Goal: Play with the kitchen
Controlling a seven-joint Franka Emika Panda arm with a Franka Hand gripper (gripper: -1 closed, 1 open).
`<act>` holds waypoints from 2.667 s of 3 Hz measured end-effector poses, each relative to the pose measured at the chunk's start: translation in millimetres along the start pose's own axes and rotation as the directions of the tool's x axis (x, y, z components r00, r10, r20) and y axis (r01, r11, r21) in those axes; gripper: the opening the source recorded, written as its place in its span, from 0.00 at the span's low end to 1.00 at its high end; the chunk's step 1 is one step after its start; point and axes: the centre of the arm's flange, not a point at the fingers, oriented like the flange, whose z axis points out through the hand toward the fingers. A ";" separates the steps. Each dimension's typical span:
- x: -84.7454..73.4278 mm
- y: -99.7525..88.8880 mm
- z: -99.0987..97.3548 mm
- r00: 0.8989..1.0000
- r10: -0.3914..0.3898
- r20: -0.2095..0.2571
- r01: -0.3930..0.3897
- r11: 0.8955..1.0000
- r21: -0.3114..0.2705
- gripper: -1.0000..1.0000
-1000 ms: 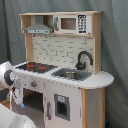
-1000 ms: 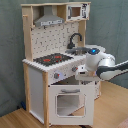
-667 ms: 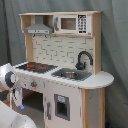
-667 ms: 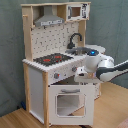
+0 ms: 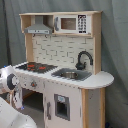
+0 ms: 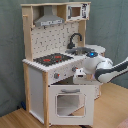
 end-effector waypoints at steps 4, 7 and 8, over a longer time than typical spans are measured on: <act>52.9 -33.1 32.6 0.986 0.024 -0.165 -0.026 1.000 -0.008 0.00; 87.3 -46.9 7.6 0.950 0.218 -0.224 -0.221 0.975 0.015 0.00; 96.5 -57.9 0.6 0.936 0.280 -0.215 -0.276 0.960 0.049 0.00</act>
